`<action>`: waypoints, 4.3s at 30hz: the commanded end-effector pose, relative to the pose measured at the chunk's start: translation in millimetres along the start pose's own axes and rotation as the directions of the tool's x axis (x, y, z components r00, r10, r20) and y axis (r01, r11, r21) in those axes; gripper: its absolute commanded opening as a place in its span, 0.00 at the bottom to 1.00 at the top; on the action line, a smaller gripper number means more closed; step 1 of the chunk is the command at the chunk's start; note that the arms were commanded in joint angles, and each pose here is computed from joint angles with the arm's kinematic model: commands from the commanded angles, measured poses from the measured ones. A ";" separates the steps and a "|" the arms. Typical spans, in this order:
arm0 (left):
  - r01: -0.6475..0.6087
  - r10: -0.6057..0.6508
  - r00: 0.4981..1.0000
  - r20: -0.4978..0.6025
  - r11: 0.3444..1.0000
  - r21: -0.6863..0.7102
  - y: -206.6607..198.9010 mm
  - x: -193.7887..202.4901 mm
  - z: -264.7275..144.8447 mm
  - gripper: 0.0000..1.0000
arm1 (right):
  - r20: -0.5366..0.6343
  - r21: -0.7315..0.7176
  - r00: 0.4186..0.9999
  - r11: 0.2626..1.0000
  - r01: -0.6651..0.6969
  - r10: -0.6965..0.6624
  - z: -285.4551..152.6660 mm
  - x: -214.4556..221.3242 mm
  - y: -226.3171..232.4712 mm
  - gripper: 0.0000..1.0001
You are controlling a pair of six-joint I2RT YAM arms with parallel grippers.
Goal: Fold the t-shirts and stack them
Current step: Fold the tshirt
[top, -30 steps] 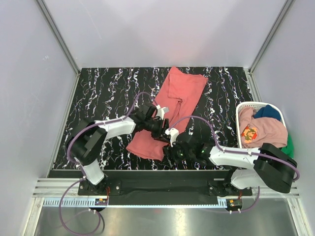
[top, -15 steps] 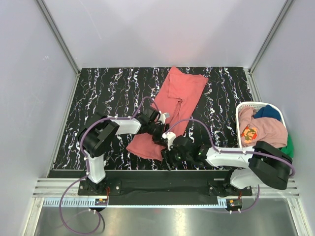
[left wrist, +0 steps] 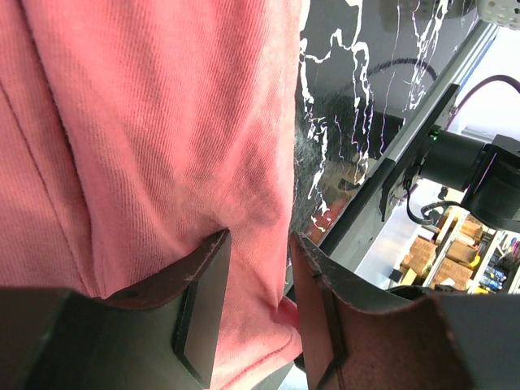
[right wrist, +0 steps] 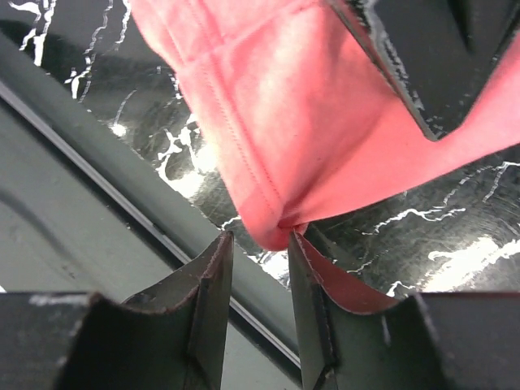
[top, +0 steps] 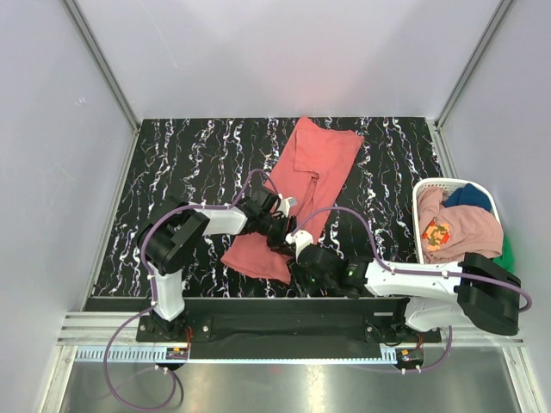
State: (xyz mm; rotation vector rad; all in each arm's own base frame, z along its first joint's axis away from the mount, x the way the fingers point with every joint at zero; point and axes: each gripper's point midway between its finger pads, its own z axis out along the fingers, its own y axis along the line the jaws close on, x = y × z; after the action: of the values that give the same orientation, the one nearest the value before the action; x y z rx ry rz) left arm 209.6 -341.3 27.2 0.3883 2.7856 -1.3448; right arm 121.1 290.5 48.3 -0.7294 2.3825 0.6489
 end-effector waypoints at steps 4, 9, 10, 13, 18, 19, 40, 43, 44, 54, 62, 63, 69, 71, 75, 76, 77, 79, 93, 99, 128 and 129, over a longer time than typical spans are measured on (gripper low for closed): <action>-0.004 0.007 0.999 0.033 0.996 -0.091 32.5 -0.7 11.2 0.43 | 0.039 0.000 0.999 1.000 -0.008 0.008 1.6 -3.2 4.5 0.43; -0.002 0.005 1.000 0.031 0.996 -0.092 33.7 -0.3 12.0 0.43 | 0.013 0.011 1.000 1.000 0.020 -0.020 11.9 4.2 5.6 0.47; -0.002 0.005 0.999 0.031 0.996 -0.094 34.2 -0.5 12.4 0.43 | 0.013 0.011 1.000 1.000 0.022 -0.022 12.9 4.4 6.5 0.48; 0.002 0.001 1.000 0.026 0.995 -0.101 37.7 0.9 13.9 0.43 | 0.004 0.042 1.000 0.999 0.026 -0.027 16.4 4.8 2.9 0.48; 0.004 -0.001 1.000 0.023 0.993 -0.120 43.4 0.6 16.4 0.43 | -0.016 0.098 0.999 0.994 0.042 -0.040 13.3 7.4 -0.6 0.40; 0.004 -0.002 1.000 0.022 0.992 -0.123 45.0 0.3 17.8 0.43 | -0.008 0.090 0.999 0.995 0.040 -0.040 9.7 3.3 2.3 0.33; 0.012 -0.007 1.000 0.029 0.986 -0.167 60.6 6.6 19.2 0.42 | -0.216 0.426 0.865 0.841 -0.334 0.453 -35.5 43.1 -3.0 0.00; 0.014 -0.010 1.000 0.029 0.986 -0.168 61.0 8.1 18.7 0.42 | -0.199 0.425 0.872 0.841 -0.334 0.447 -36.1 34.5 -1.0 0.00; 0.016 -0.012 1.000 0.027 0.986 -0.165 60.2 8.8 18.2 0.42 | -0.197 0.418 0.879 0.848 -0.326 0.434 -36.4 30.6 0.1 0.05; -0.021 0.034 0.994 0.103 0.992 -0.122 1.4 -11.5 -23.4 0.47 | -0.125 0.332 0.875 0.851 -0.407 0.467 -65.0 -0.7 15.7 0.29; -0.039 0.061 0.985 0.162 0.989 -0.141 -23.4 -10.4 -56.8 0.49 | 0.063 0.324 0.914 0.858 -0.398 0.400 -51.5 -44.0 -9.0 0.17; -0.028 0.053 0.985 0.166 0.988 -0.149 -20.6 -7.5 -58.7 0.49 | 0.065 0.330 0.911 0.853 -0.404 0.406 -49.4 -46.8 -12.5 0.16; -0.057 0.110 0.980 0.166 0.955 -0.291 -0.3 30.3 -67.6 0.47 | 0.108 0.357 0.880 0.808 -0.469 0.462 -45.3 -69.7 -57.4 0.15; -0.102 0.158 0.965 0.211 0.962 -0.252 -10.9 37.9 -71.1 0.46 | 0.128 0.327 0.866 0.804 -0.497 0.483 -45.0 -82.1 -73.9 0.16; -0.173 0.245 0.921 0.304 0.954 -0.245 -29.8 38.6 -79.0 0.45 | 0.235 0.307 0.792 0.730 -0.611 0.564 -40.5 -120.9 -137.5 0.17; -0.181 0.258 0.915 0.309 0.950 -0.256 -29.9 36.6 -79.7 0.45 | 0.233 0.278 0.787 0.736 -0.617 0.572 -36.8 -129.2 -141.2 0.18; -0.180 0.261 0.915 0.309 0.947 -0.267 -27.9 35.4 -79.3 0.44 | 0.243 0.257 0.789 0.747 -0.614 0.564 -34.7 -142.1 -149.8 0.18; -0.184 0.265 0.923 0.280 0.941 -0.283 -20.5 35.8 -72.2 0.43 | 0.239 0.228 0.754 0.719 -0.656 0.612 -18.9 -151.4 -179.0 0.18; -0.066 0.155 0.974 0.164 0.891 -0.449 56.9 75.5 -47.4 0.38 | 0.183 0.317 0.719 0.653 -0.688 0.670 38.5 -184.5 -354.9 0.18; -0.022 0.136 0.971 0.198 0.871 -0.490 58.5 77.0 -56.6 0.38 | 0.098 0.358 0.729 0.659 -0.661 0.678 61.9 -169.5 -380.7 0.18; -0.312 0.364 0.922 0.132 0.902 -0.299 -49.9 72.9 -16.3 0.38 | 0.311 0.151 0.652 0.641 -0.752 0.692 60.7 -261.2 -404.4 0.06; -0.309 0.359 0.927 0.112 0.898 -0.314 -42.1 76.9 -12.1 0.38 | 0.311 0.153 0.647 0.635 -0.757 0.696 64.8 -259.1 -409.9 0.05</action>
State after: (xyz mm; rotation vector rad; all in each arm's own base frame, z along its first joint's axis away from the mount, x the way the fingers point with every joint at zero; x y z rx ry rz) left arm 121.0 -326.1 52.8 0.6292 2.6380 -0.8124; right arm 552.5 116.3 54.6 0.4640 2.4915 0.5830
